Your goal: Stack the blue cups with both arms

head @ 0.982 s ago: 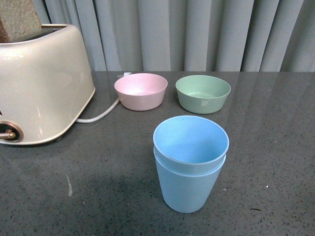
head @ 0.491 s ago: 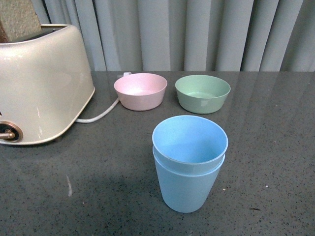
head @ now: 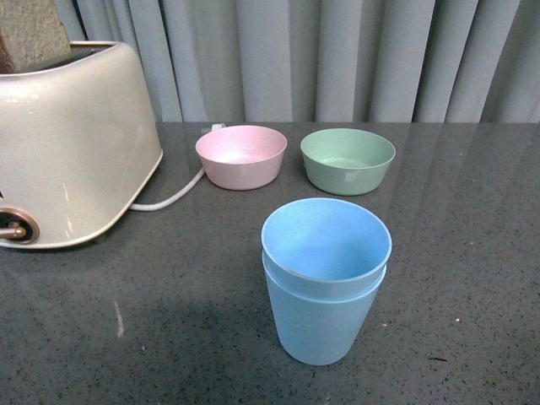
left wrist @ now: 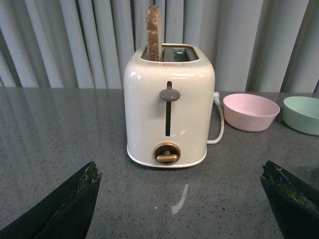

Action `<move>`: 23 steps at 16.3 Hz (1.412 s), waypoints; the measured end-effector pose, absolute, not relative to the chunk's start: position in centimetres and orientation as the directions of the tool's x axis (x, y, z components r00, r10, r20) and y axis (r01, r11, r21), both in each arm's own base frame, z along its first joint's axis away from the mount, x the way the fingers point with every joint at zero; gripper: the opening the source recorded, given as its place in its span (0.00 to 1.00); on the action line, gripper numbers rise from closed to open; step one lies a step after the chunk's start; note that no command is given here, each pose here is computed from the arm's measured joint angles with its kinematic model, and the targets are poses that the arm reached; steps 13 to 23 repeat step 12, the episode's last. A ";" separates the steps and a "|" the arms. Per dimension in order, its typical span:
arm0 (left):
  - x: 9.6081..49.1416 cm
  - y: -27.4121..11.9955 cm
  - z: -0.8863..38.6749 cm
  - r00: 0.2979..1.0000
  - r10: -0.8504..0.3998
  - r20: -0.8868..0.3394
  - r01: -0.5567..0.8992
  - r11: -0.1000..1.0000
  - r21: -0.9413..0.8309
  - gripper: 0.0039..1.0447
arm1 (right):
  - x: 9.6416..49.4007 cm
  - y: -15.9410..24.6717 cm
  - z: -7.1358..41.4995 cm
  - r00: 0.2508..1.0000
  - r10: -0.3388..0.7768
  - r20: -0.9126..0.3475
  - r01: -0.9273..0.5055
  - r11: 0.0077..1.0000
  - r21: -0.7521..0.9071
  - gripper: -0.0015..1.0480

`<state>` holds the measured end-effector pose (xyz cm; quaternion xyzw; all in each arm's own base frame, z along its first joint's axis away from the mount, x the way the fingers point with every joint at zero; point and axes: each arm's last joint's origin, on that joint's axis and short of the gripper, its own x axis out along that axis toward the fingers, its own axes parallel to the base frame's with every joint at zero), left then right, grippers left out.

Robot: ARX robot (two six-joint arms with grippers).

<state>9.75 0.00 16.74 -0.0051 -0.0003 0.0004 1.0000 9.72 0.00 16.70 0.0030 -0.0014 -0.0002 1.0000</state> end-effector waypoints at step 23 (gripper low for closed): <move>9.7 0.0 16.7 1.000 0.000 0.001 0.000 1.000 -0.010 0.94 | 9.7 0.0 16.7 1.000 0.000 0.003 0.000 1.000 0.006 0.94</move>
